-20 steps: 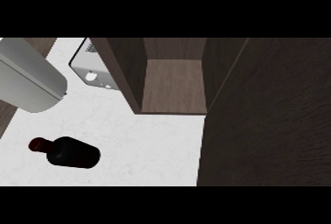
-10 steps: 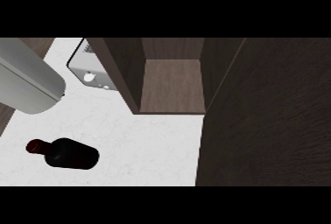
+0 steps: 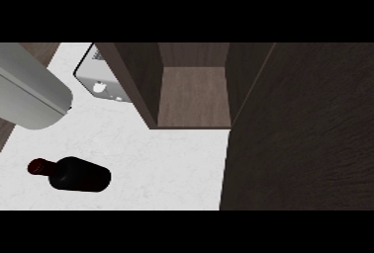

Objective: Pick up the wine, place it into the cabinet and close the cabinet

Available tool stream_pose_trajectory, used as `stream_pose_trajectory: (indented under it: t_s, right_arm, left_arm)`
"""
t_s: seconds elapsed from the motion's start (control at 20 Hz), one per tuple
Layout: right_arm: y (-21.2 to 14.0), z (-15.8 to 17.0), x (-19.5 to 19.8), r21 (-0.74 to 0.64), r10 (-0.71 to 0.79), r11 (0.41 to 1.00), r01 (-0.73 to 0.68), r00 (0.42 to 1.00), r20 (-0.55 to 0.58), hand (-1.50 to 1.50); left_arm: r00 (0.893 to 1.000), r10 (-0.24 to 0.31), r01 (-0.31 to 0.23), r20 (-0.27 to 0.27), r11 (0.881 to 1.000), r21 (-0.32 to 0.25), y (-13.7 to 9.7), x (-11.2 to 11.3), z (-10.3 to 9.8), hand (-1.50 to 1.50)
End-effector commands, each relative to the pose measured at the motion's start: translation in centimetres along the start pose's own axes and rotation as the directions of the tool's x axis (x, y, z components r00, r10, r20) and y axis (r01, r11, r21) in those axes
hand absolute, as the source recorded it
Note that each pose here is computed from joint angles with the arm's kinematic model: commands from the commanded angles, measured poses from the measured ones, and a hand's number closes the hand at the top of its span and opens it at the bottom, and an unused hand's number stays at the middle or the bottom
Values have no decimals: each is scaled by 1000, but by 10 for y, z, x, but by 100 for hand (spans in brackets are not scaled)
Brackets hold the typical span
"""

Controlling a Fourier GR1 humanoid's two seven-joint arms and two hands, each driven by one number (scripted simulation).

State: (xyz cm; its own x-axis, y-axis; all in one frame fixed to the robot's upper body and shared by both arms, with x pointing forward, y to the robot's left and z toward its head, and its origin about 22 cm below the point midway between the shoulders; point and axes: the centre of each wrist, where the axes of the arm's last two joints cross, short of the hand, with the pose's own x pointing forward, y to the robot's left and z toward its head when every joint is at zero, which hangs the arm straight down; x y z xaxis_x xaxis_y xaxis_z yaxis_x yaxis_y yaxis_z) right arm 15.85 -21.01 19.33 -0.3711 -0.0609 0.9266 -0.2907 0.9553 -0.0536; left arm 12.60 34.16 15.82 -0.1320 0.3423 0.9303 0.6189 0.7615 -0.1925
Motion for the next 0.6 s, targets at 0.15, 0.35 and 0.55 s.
stream_pose_trajectory:
  t_s: [0.15, 0.35, 0.55]
  right_arm:
    - [4, 13, 24, 8, -23, 1000, 23, 1000, 21, -150]
    - [-13, 3, 11, -6, -7, 1000, 7, 999, 31, -150]
    - [9, 9, 11, 11, -19, 1000, 19, 999, 37, -150]
  left_arm:
    - [998, -57, 55, 17, 994, 99, 40, -7, -20, -150]
    - [998, -66, 66, -5, 989, 135, 59, -14, -11, -150]
    - [995, -85, 92, -57, 985, 143, 75, -38, -19, -150]
